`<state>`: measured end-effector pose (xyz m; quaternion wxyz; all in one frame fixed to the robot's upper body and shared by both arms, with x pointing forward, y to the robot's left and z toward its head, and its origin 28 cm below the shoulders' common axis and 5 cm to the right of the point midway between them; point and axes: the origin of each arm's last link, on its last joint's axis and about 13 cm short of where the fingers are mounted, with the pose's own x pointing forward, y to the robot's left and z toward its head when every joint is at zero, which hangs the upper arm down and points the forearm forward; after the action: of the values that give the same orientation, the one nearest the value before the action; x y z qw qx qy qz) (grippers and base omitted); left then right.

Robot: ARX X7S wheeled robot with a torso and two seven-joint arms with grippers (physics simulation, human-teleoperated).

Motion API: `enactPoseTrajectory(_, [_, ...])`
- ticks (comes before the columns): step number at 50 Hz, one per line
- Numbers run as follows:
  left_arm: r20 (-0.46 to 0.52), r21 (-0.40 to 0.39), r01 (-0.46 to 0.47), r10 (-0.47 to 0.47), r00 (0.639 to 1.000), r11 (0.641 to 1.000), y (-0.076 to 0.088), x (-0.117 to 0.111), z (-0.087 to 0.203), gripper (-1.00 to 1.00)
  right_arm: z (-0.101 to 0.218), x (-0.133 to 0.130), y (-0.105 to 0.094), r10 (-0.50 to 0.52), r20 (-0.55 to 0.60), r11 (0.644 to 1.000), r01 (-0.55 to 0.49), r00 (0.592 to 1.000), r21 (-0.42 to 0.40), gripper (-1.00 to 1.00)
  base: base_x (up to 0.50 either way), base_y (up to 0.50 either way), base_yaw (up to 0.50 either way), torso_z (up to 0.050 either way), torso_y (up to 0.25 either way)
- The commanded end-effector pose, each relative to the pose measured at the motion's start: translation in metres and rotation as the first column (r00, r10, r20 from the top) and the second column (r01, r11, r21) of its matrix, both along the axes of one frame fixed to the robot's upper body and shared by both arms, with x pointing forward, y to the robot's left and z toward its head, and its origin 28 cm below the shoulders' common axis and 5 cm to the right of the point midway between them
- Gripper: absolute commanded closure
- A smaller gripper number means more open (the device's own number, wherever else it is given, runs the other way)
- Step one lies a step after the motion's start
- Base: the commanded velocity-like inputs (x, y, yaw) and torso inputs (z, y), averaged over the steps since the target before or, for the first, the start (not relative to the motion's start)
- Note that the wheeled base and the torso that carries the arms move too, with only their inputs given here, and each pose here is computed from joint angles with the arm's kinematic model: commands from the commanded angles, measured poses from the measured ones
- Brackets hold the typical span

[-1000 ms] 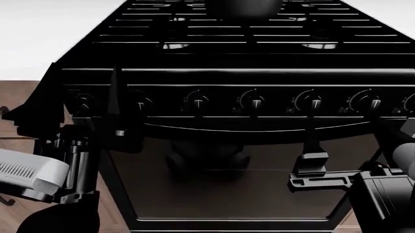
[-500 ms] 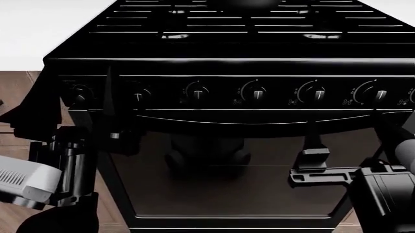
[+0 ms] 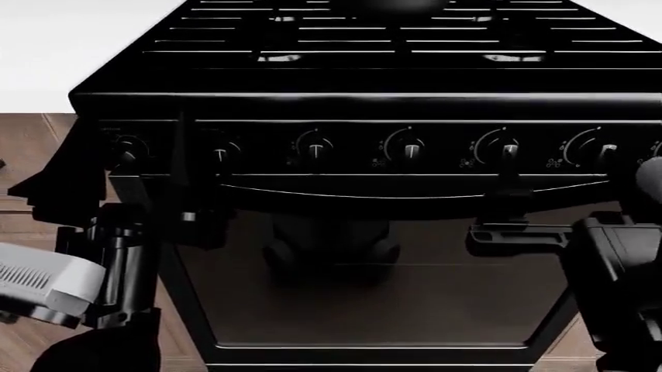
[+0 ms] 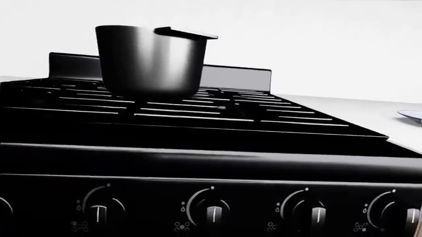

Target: Frozen meat rests on a plate on the counter. Retrieve the meat and place it in a pot on a burner. Then turn the burner on.

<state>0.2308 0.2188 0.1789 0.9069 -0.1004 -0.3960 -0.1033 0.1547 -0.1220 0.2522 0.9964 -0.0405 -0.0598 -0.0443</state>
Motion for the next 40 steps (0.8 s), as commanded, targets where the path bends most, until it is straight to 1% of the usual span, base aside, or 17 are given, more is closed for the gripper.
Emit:
enactPoseTrajectory(1, [-0.017,-0.001,0.004,-0.004,1.000,1.000,-0.001,0.001,-0.002,-1.00,0.017,0.009,0.000,-0.014,-0.095,1.000,0.016,0.995,0.015,-1.00,0.00,0.00,0.00,0.000,0.000])
enactPoseTrajectory(7, [-0.021,0.004,0.002,-0.002,1.000,1.000,-0.001,0.001,-0.004,-1.00,0.029,0.011,-0.001,-0.013,-0.133,1.000,0.015,0.991,0.013,-1.00,0.00,0.00,0.00,0.000,0.000])
enactPoseTrajectory(14, [-0.026,0.009,0.002,-0.002,1.000,1.000,-0.001,0.003,-0.005,-1.00,0.043,0.010,0.001,-0.011,-0.171,0.999,0.016,0.985,0.029,-1.00,0.00,0.00,0.00,0.000,0.000])
enactPoseTrajectory(25, [-0.031,0.011,0.001,-0.001,1.000,1.000,-0.002,0.003,-0.006,-1.00,0.054,0.018,0.005,0.030,-0.225,0.997,-0.014,0.974,0.071,-1.00,0.00,0.00,0.00,0.000,0.000])
enactPoseTrajectory(40, [-0.034,0.016,-0.007,0.008,0.999,1.000,-0.002,0.005,-0.008,-1.00,0.049,0.030,-0.005,0.017,-0.275,1.000,-0.017,0.961,0.002,-1.00,0.00,0.00,0.00,0.000,0.000])
